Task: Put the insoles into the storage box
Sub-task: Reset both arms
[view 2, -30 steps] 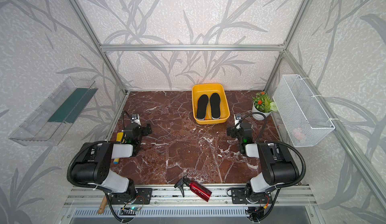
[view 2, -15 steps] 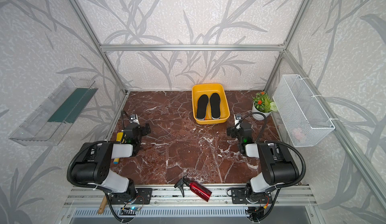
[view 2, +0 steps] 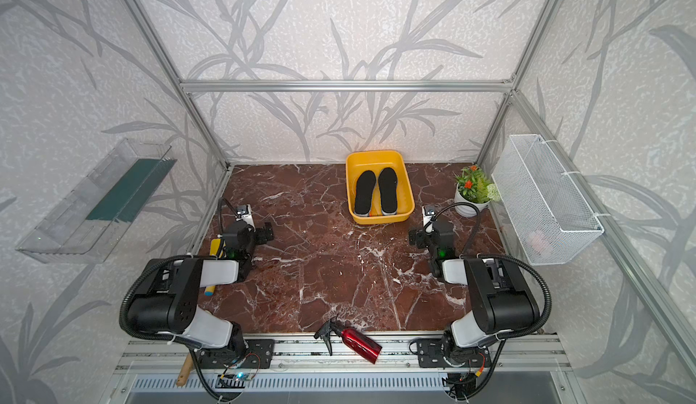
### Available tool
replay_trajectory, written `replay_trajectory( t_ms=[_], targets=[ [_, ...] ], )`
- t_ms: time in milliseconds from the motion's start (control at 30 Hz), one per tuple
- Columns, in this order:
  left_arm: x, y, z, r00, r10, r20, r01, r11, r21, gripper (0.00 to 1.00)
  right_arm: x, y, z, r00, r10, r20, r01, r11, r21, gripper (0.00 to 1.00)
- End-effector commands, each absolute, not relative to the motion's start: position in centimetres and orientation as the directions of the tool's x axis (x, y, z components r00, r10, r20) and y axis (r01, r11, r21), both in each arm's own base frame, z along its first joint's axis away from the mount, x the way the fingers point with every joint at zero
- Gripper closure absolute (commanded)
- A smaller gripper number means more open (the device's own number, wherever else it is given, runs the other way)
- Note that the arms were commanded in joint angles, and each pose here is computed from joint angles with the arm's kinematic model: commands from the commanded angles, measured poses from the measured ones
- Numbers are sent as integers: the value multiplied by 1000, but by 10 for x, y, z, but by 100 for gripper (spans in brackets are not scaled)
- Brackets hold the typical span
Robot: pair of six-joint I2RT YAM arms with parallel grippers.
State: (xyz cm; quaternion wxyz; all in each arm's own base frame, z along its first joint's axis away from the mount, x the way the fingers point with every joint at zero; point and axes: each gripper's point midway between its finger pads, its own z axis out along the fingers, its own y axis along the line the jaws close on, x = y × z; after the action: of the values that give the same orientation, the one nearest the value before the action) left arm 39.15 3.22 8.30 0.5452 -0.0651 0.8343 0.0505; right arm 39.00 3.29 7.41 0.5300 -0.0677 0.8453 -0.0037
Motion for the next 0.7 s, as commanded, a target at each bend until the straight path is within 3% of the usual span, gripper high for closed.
replay_trajectory(
  t_ms=[0, 100, 267, 667],
  targets=[
    [394, 22, 92, -371, -26, -928, -82, 997, 5, 1, 397, 34, 89, -391, -112, -913, -110, 991, -75, 1],
    [395, 39, 91, -383, -67, -921, -186, 982, 6, 1, 397, 34, 88, -393, -112, -913, -110, 991, -75, 1],
    [393, 44, 91, -379, -74, -923, -224, 974, 14, 1, 397, 34, 89, -391, -112, -913, -110, 991, -75, 1],
    [395, 38, 90, -385, -72, -920, -170, 986, -6, 1, 397, 34, 88, -392, -112, -913, -111, 991, -74, 1]
  ],
)
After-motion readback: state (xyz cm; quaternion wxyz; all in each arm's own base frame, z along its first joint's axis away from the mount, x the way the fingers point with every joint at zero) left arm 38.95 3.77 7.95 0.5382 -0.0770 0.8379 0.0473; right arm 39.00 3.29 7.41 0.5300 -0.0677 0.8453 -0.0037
